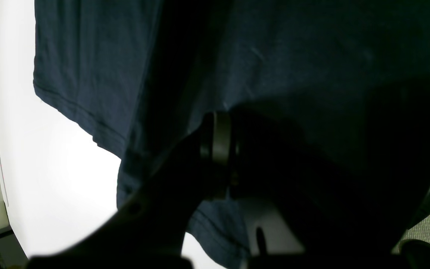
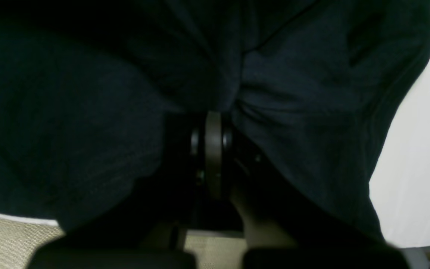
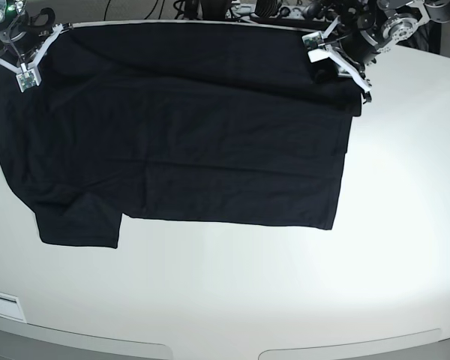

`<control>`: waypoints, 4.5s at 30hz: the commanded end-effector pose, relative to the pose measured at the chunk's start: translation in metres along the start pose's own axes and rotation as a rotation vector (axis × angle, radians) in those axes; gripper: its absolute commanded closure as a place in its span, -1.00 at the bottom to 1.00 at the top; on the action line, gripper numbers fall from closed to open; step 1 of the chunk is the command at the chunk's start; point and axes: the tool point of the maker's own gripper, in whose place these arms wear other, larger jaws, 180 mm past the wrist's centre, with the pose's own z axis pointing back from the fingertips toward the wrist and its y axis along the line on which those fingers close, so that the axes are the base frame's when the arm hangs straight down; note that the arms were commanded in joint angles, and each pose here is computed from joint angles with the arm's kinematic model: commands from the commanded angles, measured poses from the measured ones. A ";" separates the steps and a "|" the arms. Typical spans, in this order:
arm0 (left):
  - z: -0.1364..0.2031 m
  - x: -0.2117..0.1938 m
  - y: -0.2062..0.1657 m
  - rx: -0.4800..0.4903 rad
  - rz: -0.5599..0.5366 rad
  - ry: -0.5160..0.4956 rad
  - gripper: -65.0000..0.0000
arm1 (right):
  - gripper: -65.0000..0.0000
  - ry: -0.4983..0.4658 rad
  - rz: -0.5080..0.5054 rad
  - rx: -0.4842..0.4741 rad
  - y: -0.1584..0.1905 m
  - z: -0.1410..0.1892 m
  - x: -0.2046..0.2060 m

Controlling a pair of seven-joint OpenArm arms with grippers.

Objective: Fold the T-shirt properly
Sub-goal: 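Lift the shoulder edge with both grippers and drag it toward the robot, then release the shirt and move both grippers to the hem corners, then grasp the hem corners and fold the hem over toward the shoulders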

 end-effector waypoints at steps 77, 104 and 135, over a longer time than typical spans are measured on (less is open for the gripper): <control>-0.184 -0.062 0.126 -0.322 1.493 0.096 1.00 | 0.06 -0.583 -0.732 0.129 -0.206 -0.058 0.262; -0.178 -0.037 0.180 -0.321 1.370 -0.053 1.00 | 1.00 -0.713 -0.535 0.566 -0.150 -0.007 0.308; -0.098 -0.032 0.256 -0.289 0.991 -0.154 1.00 | 1.00 -0.494 -0.075 0.353 -0.127 0.036 0.224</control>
